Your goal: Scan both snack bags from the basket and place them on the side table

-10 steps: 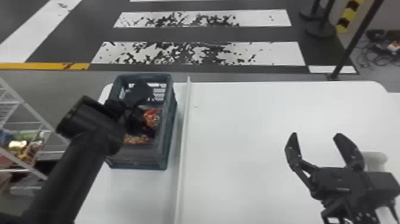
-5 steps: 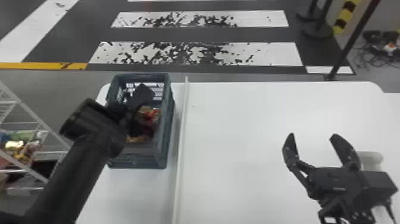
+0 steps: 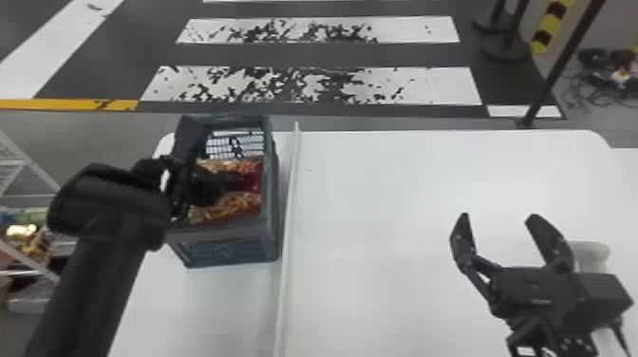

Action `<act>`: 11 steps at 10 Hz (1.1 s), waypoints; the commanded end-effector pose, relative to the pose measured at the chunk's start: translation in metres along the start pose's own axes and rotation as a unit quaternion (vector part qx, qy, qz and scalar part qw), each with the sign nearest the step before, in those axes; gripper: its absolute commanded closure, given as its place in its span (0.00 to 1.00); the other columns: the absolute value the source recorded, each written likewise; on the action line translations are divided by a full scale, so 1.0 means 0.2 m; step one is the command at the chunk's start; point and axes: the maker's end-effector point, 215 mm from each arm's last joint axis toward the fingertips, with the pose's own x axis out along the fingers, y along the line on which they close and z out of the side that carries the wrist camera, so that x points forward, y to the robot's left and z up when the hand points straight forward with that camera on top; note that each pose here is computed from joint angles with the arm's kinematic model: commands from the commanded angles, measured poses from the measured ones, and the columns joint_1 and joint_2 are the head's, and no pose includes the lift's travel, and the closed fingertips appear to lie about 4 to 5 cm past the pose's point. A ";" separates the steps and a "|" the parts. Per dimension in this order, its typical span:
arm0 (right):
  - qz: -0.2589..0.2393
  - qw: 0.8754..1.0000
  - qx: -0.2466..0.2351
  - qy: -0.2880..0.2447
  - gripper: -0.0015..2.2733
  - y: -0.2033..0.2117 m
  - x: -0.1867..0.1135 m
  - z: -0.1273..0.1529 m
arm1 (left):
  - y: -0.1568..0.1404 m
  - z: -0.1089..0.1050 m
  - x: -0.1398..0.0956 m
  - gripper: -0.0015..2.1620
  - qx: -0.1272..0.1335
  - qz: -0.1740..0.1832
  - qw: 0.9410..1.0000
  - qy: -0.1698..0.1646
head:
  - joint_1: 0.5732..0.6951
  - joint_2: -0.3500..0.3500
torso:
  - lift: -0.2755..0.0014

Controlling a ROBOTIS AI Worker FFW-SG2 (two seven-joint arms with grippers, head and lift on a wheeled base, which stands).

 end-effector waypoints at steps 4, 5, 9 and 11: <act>0.001 1.000 -0.003 0.004 0.03 0.01 0.00 -0.01 | 0.05 0.14 -0.21 0.99 -0.066 -0.024 0.995 -0.073 | 1.00 0.59 | 0.72; 0.002 1.000 -0.004 0.005 0.03 0.01 0.00 -0.02 | 0.07 0.15 -0.27 0.99 -0.093 -0.032 0.991 -0.093 | 1.00 0.60 | 0.72; 0.002 1.000 -0.004 0.006 0.03 0.01 0.00 -0.02 | 0.08 0.30 -0.49 0.99 -0.121 -0.039 0.981 -0.148 | 1.00 0.64 | 0.72; 0.003 1.000 -0.004 0.005 0.03 0.02 0.00 -0.01 | 0.00 0.39 -0.55 0.99 -0.129 -0.046 0.975 -0.176 | 1.00 0.64 | 0.72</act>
